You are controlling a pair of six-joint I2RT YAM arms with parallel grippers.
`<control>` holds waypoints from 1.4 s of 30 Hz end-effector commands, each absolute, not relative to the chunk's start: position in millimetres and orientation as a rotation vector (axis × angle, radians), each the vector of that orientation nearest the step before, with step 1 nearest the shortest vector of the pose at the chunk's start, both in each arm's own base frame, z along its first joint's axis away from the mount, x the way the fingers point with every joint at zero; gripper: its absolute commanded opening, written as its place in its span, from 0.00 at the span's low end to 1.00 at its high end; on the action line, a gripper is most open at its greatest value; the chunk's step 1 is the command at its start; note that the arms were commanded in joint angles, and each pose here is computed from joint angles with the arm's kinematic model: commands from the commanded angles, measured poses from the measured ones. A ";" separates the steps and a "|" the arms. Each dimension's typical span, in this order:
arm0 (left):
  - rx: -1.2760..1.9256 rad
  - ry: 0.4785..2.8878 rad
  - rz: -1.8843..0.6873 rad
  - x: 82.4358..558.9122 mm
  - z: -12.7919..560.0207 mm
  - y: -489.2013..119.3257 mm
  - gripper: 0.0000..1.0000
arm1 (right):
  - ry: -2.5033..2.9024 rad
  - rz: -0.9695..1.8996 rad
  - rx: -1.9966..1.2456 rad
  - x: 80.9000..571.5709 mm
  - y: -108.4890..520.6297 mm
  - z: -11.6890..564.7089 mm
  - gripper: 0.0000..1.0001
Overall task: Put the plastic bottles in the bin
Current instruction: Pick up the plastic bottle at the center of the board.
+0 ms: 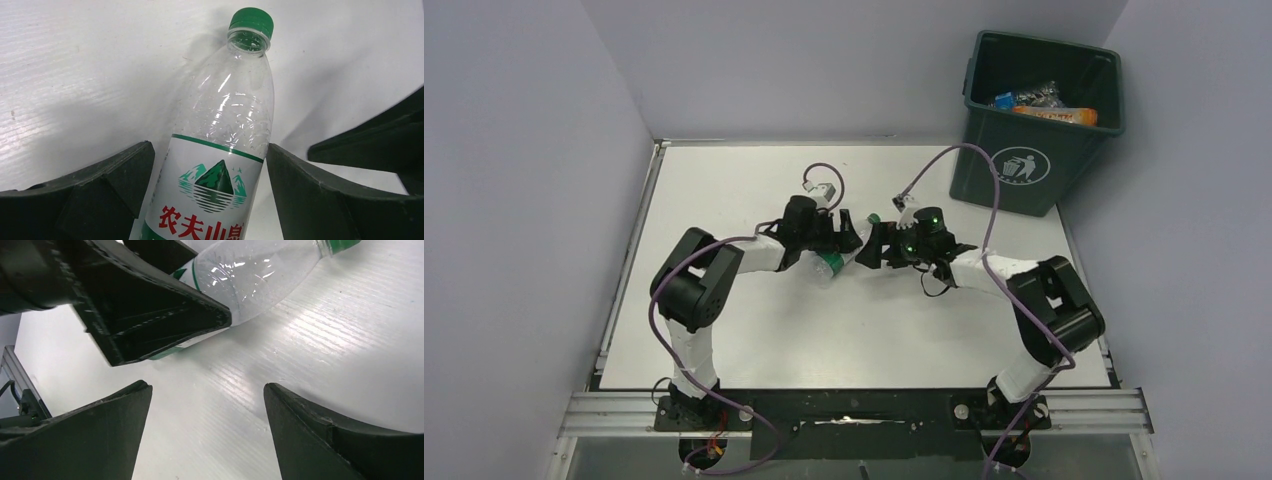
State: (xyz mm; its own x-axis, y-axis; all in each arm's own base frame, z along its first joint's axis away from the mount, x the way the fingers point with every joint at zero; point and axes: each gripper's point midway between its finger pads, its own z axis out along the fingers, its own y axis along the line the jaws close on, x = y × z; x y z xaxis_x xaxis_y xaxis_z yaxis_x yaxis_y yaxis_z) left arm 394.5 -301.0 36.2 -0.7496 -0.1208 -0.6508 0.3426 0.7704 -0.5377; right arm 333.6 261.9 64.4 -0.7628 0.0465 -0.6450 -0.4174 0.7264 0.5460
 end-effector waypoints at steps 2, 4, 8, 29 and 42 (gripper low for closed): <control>0.165 2.499 -0.599 357.5 -14.4 -265.4 0.84 | 2.174 0.879 -0.284 335.4 253.1 104.9 0.86; 0.177 2.504 -0.563 356.7 -15.7 -263.8 0.82 | 2.163 0.870 -0.280 333.2 250.3 112.3 0.86; 0.233 2.513 -0.467 352.3 -18.9 -263.1 0.75 | 2.150 0.852 -0.272 326.8 243.7 123.1 0.86; 0.272 2.371 -0.517 378.2 66.4 -293.4 0.39 | 2.114 0.767 -0.242 280.5 207.7 144.8 0.86; 0.377 2.064 -0.753 441.5 228.6 -374.6 0.40 | 2.041 0.688 -0.137 258.9 173.1 167.1 0.87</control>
